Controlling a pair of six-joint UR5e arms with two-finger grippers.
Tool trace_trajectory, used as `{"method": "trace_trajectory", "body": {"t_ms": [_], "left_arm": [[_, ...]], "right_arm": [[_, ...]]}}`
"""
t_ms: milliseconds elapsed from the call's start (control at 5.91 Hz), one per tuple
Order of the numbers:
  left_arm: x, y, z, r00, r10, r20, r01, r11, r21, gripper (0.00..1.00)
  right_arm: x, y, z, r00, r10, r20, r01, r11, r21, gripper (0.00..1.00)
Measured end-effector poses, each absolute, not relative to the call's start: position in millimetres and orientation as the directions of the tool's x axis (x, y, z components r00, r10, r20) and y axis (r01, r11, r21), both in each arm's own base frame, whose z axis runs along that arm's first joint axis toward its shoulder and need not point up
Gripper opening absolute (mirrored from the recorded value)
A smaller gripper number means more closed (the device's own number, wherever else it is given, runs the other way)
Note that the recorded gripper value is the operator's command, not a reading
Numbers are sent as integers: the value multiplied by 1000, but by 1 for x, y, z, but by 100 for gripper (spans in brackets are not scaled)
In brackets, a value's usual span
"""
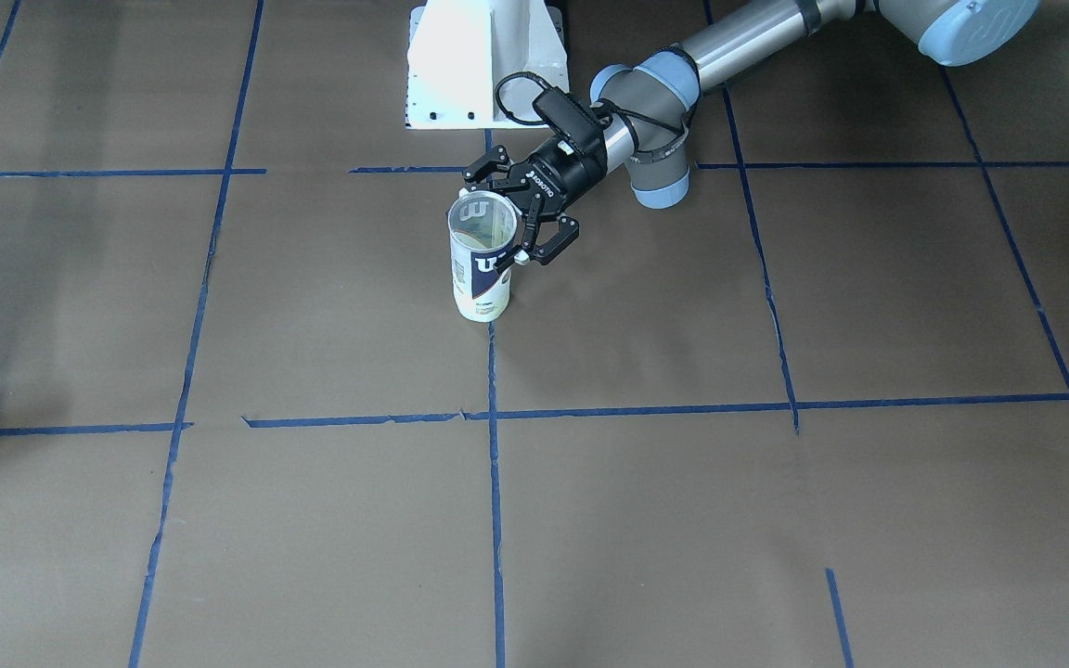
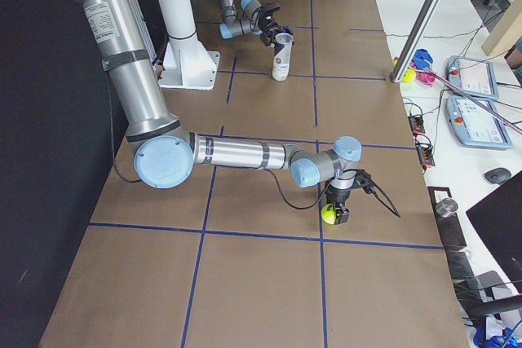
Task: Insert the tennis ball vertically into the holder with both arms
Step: 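Lift the second ball over the can with the right gripper and drop it in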
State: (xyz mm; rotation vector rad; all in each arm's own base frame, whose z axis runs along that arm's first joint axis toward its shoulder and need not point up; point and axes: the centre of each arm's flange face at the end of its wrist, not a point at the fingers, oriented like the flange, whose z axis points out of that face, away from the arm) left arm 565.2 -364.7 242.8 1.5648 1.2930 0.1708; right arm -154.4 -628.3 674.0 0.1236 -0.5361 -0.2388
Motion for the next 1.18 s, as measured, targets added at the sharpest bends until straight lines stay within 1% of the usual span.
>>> {"method": "trace_trajectory", "body": {"t_ms": [169,338,508,677,846,1015,1185], "left_arm": [[565,-365,243,406,782,-474,632,134,763,90],[565,-365,243,406,782,-474,632,134,763,90],[565,-365,243,406,782,-473,632,134,763,90],[565,-365,242,406,782,-473,633,133,763,90],[565,-364,242,405,782,-473,633,133,763,90],[565,-365,242,405,782,-473,633,134,763,90],[565,-365,242,405,782,-474,633,134,762,90]], "right_arm": [[-155,-628,674,833,-257,490,193,965,178,0],[-157,-631,658,822,-266,504,189,962,199,0],[-159,-635,608,793,-283,539,176,954,241,0],[-160,-629,524,762,-275,586,145,955,260,1],[-168,-605,432,718,-222,659,85,969,234,1],[-191,-572,349,645,-144,750,16,984,176,1],[-227,-538,275,564,-47,825,-44,995,87,2]]}}
